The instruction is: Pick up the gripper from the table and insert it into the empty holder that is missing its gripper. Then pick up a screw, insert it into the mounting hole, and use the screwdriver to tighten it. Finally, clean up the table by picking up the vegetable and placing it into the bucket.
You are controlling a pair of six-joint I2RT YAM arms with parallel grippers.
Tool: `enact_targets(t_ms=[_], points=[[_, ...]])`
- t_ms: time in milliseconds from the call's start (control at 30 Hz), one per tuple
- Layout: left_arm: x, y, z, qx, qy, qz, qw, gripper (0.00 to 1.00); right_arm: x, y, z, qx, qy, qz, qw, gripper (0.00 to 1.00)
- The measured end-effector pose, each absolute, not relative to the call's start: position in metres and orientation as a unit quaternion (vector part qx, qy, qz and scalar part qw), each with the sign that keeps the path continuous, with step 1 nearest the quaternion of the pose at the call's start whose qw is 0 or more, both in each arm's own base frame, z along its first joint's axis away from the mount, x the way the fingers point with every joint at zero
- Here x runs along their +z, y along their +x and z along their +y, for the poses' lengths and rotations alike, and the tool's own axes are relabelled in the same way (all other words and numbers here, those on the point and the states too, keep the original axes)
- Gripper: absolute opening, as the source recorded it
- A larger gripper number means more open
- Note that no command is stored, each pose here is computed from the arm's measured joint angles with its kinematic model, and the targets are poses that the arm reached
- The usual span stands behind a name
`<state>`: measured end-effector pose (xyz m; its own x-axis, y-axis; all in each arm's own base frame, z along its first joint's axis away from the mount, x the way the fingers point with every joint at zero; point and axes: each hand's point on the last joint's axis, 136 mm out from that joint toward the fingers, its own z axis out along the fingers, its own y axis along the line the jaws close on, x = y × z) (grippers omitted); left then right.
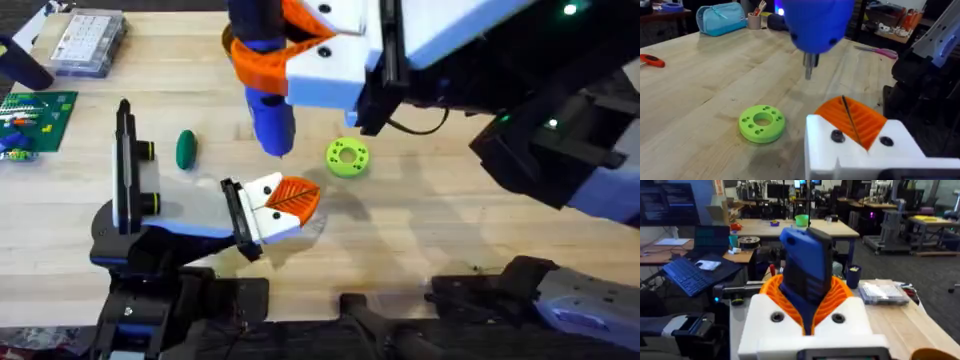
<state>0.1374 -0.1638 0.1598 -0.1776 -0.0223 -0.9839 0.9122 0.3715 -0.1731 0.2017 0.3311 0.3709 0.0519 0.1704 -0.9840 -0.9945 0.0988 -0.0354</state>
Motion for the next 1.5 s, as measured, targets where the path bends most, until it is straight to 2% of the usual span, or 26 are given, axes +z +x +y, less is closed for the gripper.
enact_targets(t_ms=[267, 700, 1500], points=[[0.16, 0.137, -0.164, -0.436, 0.352, 0.631, 0.536, 0.015, 0.384, 0.189, 0.334, 0.533, -0.434, 0.447, 0.573, 0.048], [0.16, 0.137, -0.164, -0.436, 0.352, 0.631, 0.536, 0.015, 0.383, 0.166, 0.341, 0.562, -0.455, 0.431, 0.539, 0.047], [0.16, 0.137, -0.164, -0.436, 0.352, 0.631, 0.536, 0.015, 0.36, 0.17, 0.354, 0.564, -0.469, 0.443, 0.516, 0.047]])
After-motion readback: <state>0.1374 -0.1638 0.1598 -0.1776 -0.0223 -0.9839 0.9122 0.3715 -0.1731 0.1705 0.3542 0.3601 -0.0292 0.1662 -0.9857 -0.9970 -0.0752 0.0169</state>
